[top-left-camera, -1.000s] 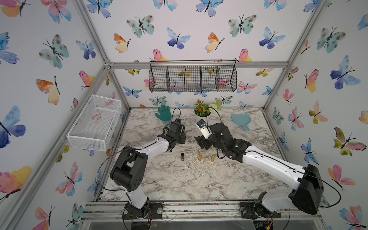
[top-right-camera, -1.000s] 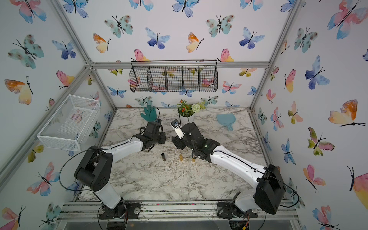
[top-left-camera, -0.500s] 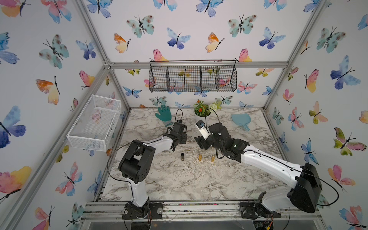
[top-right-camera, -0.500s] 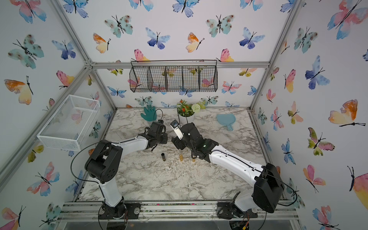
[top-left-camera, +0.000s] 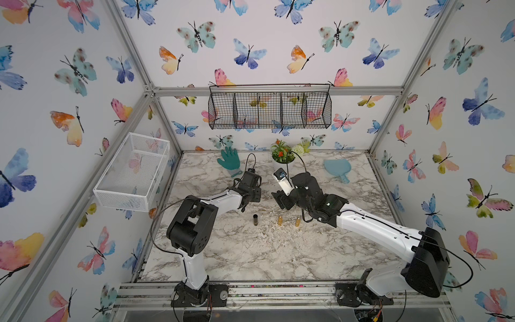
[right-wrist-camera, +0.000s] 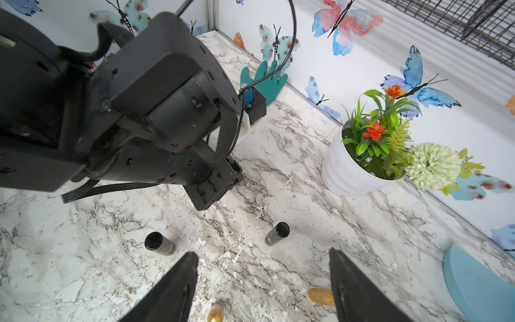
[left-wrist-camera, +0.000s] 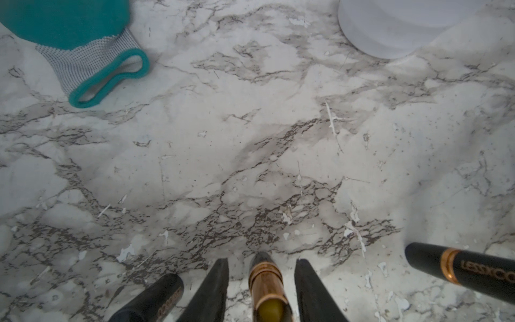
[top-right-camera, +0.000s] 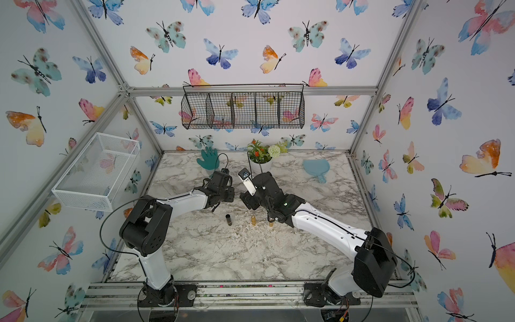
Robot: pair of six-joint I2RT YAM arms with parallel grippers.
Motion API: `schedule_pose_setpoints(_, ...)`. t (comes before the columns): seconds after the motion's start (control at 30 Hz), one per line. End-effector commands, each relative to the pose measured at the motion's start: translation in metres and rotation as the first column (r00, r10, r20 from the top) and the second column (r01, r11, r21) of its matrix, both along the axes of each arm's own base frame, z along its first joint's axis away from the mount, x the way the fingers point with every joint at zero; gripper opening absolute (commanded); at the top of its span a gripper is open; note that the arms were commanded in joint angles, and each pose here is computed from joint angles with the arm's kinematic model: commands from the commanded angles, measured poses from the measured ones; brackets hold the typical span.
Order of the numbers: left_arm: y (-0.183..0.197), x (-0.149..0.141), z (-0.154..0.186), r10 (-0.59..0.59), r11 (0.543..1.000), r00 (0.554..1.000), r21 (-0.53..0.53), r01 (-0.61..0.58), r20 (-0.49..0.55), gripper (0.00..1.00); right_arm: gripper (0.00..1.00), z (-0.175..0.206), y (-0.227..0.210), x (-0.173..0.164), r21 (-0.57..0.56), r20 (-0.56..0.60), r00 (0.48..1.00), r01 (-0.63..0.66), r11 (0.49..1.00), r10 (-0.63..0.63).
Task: Open the lipstick cap
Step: Place the lipstick at the center of the board, then pick up the lipstick at the center of the board.
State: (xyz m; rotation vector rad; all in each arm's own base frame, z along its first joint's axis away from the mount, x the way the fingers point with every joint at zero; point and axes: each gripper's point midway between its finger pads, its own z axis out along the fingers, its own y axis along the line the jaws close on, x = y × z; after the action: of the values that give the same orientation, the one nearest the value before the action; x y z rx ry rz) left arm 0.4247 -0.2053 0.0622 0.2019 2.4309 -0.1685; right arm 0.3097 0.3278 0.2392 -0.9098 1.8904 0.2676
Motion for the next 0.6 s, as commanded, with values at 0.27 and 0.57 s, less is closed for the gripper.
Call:
schedule_pose_setpoints(0.27,-0.029,-0.004,0.097,-0.111,0.984,0.993,-0.141,0.114,0.024,0.67,0.76,0.025,-0.011,-0.007,0.04,0.027,0.999,0.027,0.999,-0.028)
schedule_pose_setpoints(0.57,-0.087,-0.026,0.115,-0.262,0.943,0.963,-0.229,0.242,-0.064,0.7,0.77,0.081,-0.046,-0.018,0.096,0.109,0.989,0.091,0.991,-0.102)
